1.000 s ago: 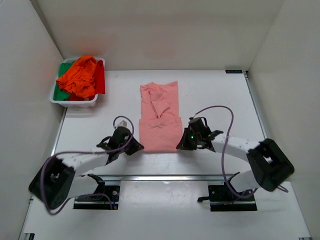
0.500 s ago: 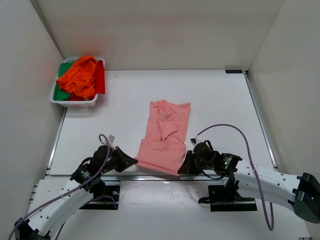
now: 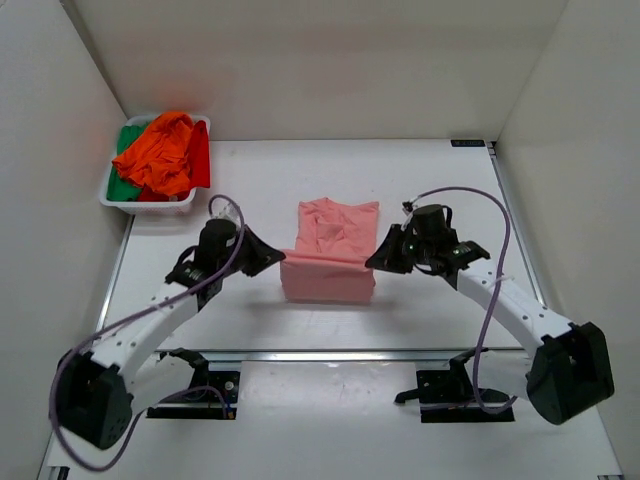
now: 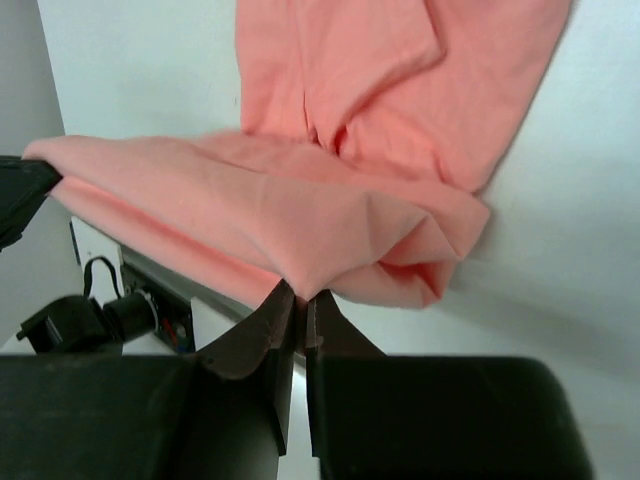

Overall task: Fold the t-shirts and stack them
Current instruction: Fold the long partially folded tshirt into a neat square

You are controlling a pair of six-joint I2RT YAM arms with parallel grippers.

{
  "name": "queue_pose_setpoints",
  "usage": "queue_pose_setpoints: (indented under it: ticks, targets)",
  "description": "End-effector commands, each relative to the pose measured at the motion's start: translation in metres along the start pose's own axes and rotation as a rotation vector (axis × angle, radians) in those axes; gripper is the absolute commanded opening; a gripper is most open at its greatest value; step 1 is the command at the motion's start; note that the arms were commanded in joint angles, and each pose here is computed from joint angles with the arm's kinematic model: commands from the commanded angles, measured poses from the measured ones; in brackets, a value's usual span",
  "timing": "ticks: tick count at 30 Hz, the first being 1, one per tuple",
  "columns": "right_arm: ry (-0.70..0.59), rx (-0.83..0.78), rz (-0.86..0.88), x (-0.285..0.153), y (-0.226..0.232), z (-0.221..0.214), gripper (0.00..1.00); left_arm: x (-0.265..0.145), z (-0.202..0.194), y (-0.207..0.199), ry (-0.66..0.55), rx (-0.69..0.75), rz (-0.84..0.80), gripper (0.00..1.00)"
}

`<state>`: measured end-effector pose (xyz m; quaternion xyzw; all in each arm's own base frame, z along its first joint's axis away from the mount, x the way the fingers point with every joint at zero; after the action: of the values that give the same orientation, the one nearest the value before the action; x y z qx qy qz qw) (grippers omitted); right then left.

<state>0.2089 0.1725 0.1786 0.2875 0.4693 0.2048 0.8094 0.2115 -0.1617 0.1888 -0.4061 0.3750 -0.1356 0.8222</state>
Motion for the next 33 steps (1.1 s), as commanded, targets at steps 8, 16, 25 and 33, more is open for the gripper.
queue_pose_setpoints:
  ticks: [8,16,25,33]
  targets:
    - [-0.162,-0.096,0.006,0.012,-0.006,0.116,0.0,0.076,0.112,-0.042,-0.163,0.114,-0.053,0.0]
    - [-0.213,-0.078,-0.024,0.055,-0.036,0.189,0.0,0.151,0.156,-0.049,-0.17,0.131,-0.062,0.04]
    - [-0.236,-0.068,-0.06,0.128,-0.093,0.273,0.56,0.255,0.195,-0.013,-0.16,0.025,-0.029,0.55]
    - [-0.277,-0.121,-0.055,0.112,-0.085,0.288,0.84,0.22,0.2,-0.007,-0.22,0.021,-0.05,0.62]
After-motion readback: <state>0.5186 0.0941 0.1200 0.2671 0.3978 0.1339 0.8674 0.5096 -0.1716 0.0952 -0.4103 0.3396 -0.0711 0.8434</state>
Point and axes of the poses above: each gripper's point midway between its finger pads, its own x axis out along the fingers, its own y axis along the line the jaws close on, z = x × y, the point moved 6 cm from there along -x, back along the fingers
